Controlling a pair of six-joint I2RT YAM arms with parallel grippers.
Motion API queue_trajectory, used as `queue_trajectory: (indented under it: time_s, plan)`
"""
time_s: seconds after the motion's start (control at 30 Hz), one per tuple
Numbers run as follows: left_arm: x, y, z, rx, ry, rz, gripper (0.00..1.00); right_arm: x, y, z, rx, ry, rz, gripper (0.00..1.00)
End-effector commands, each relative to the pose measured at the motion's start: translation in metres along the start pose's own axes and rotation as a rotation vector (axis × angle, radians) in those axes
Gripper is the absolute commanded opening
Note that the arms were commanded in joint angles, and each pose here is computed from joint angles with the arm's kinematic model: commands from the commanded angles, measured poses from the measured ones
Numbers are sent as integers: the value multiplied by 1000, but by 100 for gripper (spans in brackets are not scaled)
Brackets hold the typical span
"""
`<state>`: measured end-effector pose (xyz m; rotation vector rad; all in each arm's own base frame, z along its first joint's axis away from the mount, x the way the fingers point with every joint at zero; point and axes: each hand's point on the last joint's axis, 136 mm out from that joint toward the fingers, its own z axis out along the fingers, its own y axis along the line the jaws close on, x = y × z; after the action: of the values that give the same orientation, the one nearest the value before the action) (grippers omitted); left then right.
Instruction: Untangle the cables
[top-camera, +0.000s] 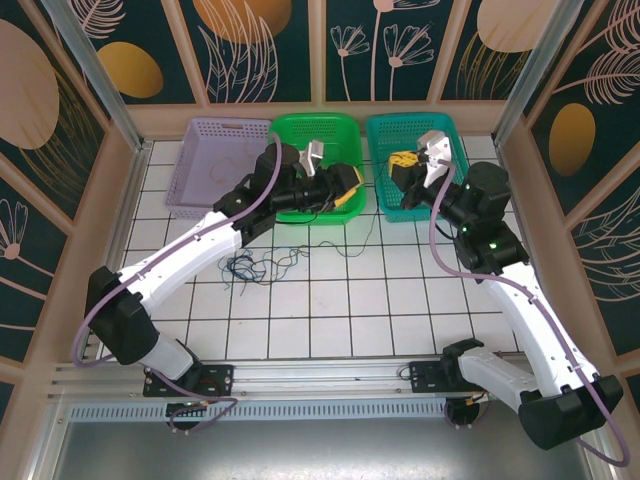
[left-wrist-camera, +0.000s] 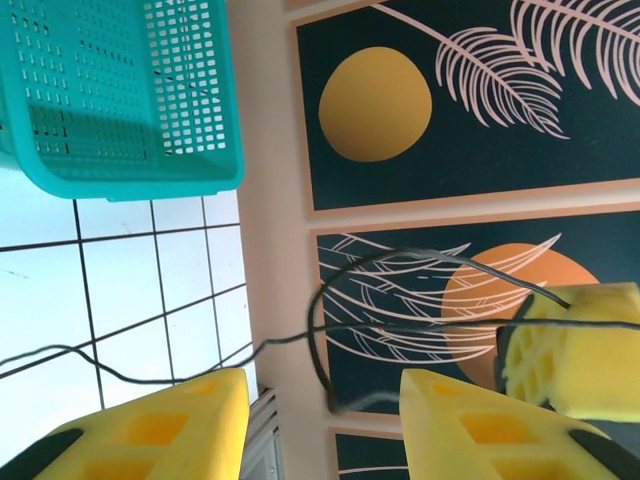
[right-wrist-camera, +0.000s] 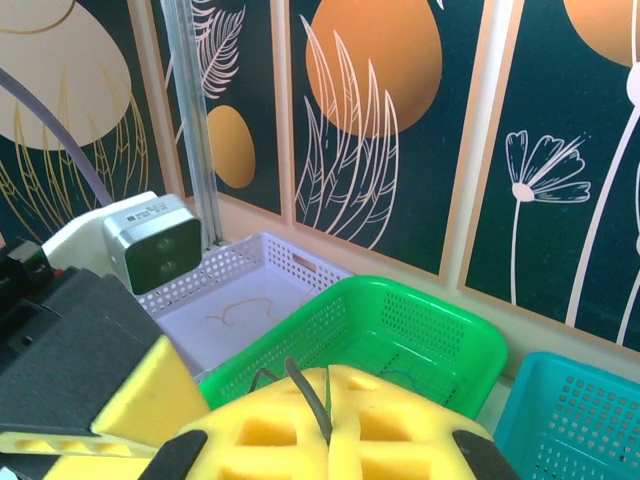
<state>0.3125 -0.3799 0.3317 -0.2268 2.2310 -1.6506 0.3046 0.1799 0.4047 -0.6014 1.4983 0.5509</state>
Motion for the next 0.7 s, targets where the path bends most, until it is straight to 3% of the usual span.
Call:
queue_trajectory:
  time_s: [0.0, 0.1, 0.3, 0.53, 0.67]
  plan:
    - [-1, -9, 3, 24, -1, 8, 44, -5, 4, 0, -10, -32, 1, 0]
    - [-4, -17, 6, 53, -7, 6, 38, -1, 5, 0, -12, -21, 7, 0]
    - [-9, -27, -1, 60, -42, 37, 0, 6, 8, -2, -19, -5, 6, 0]
    - [-25, -53, -19, 32, -68, 107, 0, 28, 14, -17, -11, 57, -42, 2]
    - [-29, -56, -23, 10, -21, 119, 0, 29, 16, -33, 10, 63, -29, 46]
